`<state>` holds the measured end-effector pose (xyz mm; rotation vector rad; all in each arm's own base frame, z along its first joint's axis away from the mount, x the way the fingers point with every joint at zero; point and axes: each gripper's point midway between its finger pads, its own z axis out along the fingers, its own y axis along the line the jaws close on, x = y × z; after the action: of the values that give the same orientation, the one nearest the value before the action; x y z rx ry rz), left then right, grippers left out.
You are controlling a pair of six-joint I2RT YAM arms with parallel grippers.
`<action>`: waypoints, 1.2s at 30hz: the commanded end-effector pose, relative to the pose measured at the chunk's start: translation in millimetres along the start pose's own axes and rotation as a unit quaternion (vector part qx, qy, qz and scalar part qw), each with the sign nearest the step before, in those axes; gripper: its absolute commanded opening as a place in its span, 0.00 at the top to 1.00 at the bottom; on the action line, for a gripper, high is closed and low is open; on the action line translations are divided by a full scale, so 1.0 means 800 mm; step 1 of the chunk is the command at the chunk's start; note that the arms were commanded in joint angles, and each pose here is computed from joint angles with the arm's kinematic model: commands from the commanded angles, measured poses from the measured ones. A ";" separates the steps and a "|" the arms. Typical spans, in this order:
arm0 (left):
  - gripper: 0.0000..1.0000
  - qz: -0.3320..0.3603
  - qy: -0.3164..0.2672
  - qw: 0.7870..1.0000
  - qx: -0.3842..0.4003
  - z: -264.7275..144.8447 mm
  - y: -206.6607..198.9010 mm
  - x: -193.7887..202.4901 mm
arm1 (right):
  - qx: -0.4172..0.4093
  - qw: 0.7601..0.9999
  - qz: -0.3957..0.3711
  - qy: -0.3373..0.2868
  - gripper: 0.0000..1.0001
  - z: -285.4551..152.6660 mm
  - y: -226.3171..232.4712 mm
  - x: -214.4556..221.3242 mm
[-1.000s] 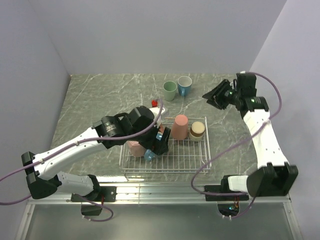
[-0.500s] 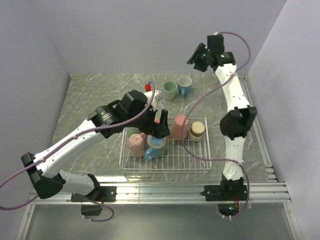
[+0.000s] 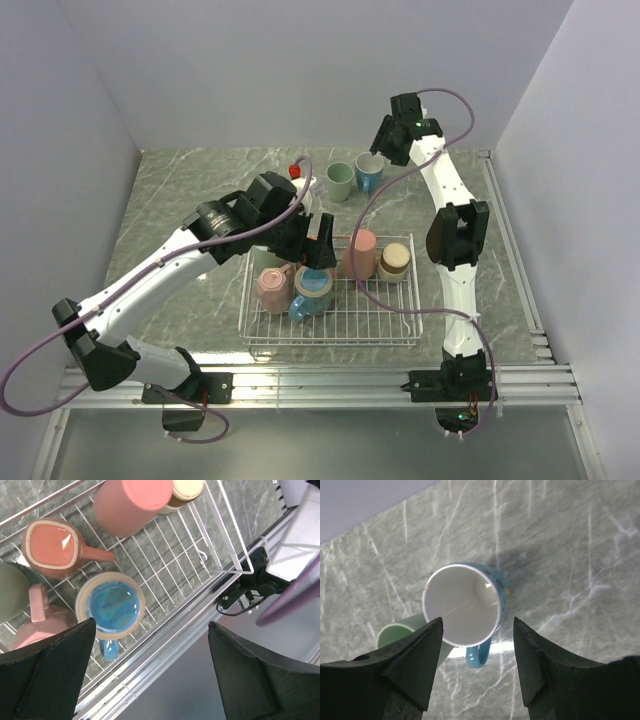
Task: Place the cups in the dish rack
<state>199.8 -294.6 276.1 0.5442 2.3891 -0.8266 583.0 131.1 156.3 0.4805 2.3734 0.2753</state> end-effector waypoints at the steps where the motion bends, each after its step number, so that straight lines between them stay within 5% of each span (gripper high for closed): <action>1: 0.01 0.005 -0.003 1.000 0.013 0.000 -0.006 -0.016 | 0.015 0.999 -0.023 -0.039 0.34 -0.013 -0.002 -0.018; 9: 0.01 0.002 0.019 1.000 0.016 0.012 -0.006 -0.015 | 0.020 1.000 -0.018 -0.004 0.37 0.040 -0.004 0.015; 14: 0.01 -0.006 0.018 1.000 0.015 0.009 -0.004 -0.011 | 0.028 0.999 -0.019 0.007 0.53 0.055 -0.008 0.029; 18: 0.02 -0.011 0.014 1.000 0.017 0.006 -0.005 -0.010 | 0.039 0.999 -0.024 0.017 0.56 0.056 -0.016 0.042; 19: 0.02 -0.013 0.011 1.000 0.018 0.004 -0.005 -0.009 | 0.042 0.999 -0.024 0.020 0.60 0.057 -0.019 0.045; 22: 0.02 -0.023 0.000 0.999 0.023 -0.002 -0.007 -0.009 | 0.047 0.998 -0.028 0.023 0.93 0.054 -0.021 0.047; 23: 0.01 -0.024 -0.002 0.999 0.025 -0.003 -0.008 -0.008 | 0.045 0.999 -0.027 0.015 1.00 0.045 -0.018 0.040; 31: 0.01 -0.036 -0.027 0.999 0.027 -0.018 -0.007 -0.006 | 0.012 0.999 -0.012 -0.050 1.00 -0.037 0.001 -0.030; 36: 0.01 -0.022 -0.054 0.998 0.021 -0.033 -0.007 -0.019 | -0.023 0.994 0.022 -0.101 1.00 -0.134 -0.003 -0.077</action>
<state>192.7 -285.0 281.2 0.4710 2.3962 -0.8838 560.3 117.9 126.4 0.4831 2.4596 0.1572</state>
